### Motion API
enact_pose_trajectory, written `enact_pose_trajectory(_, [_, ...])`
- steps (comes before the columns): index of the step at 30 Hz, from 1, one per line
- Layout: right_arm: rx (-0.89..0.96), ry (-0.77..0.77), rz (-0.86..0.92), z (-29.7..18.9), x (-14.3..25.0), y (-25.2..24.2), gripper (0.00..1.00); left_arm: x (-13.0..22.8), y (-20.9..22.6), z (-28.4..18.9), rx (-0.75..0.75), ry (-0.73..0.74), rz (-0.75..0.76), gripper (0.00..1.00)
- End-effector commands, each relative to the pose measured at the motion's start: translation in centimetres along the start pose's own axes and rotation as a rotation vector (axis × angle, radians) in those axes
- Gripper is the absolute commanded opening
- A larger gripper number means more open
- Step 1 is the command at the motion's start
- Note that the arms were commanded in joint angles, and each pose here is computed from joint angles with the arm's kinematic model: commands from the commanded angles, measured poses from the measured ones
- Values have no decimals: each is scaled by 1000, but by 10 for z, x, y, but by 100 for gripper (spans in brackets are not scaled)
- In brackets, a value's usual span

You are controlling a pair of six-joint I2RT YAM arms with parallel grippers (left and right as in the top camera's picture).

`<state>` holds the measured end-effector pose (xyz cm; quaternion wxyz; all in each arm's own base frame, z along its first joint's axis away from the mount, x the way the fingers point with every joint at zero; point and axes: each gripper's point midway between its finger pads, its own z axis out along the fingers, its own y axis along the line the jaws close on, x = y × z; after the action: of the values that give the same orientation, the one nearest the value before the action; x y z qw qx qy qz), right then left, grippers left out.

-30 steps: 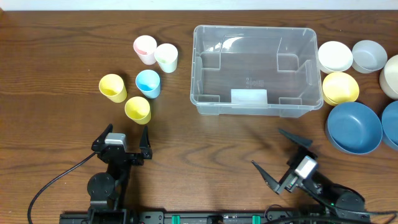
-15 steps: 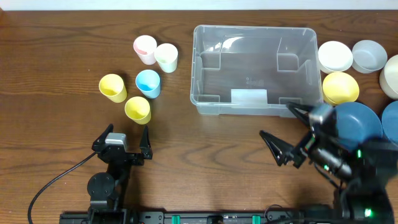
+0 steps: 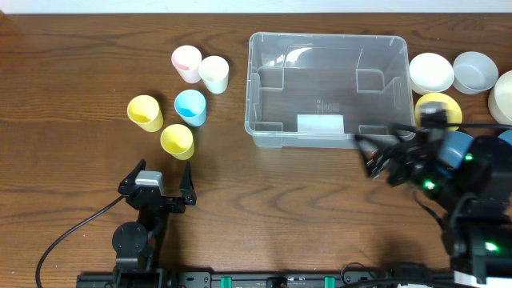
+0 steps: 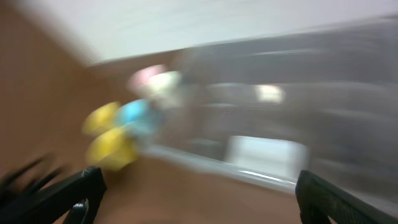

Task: Pack container
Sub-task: 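Move the right gripper right toward the large blue bowl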

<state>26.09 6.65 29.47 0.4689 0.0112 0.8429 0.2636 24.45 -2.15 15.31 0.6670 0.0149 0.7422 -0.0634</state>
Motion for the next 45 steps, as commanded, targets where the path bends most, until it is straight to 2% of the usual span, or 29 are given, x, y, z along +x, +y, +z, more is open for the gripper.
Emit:
enact_pose_trajectory(1, [565,-145,160,-49,-25,-88,99,16,-2,1,18,53,7,98])
enact_pose_trajectory(3, [641,-113,193,-59,-14,-101,99,16,-2,1,18,53,7,98])
enact_pose_trajectory(6, [620,6,237,-56,15,-99,99,16,-2,1,18,53,7,98])
enact_pose_trajectory(10, [697,94,244,-61,40,-111,99,16,-2,1,18,53,7,98])
enact_pose_trajectory(16, [796,8,336,-63,23,-136,99,16,-2,1,18,53,7,98])
enact_pose_trajectory(20, [780,134,461,-42,34,-158,99,16,-2,1,18,53,7,98])
enact_pose_trajectory(25, [859,284,649,-31,66,-200,99,16,-2,1,18,53,7,98])
enact_pose_trajectory(29, [831,213,750,-35,58,-217,99,16,-2,1,18,53,7,98])
enact_pose_trajectory(34, [881,91,853,-68,52,-241,99,16,-2,1,18,53,7,98])
enact_pose_trajectory(39, [923,134,996,-76,88,-261,99,16,-2,1,18,53,7,98])
enact_pose_trajectory(45, [929,195,1062,-60,117,-279,99,16,-2,1,18,53,7,98])
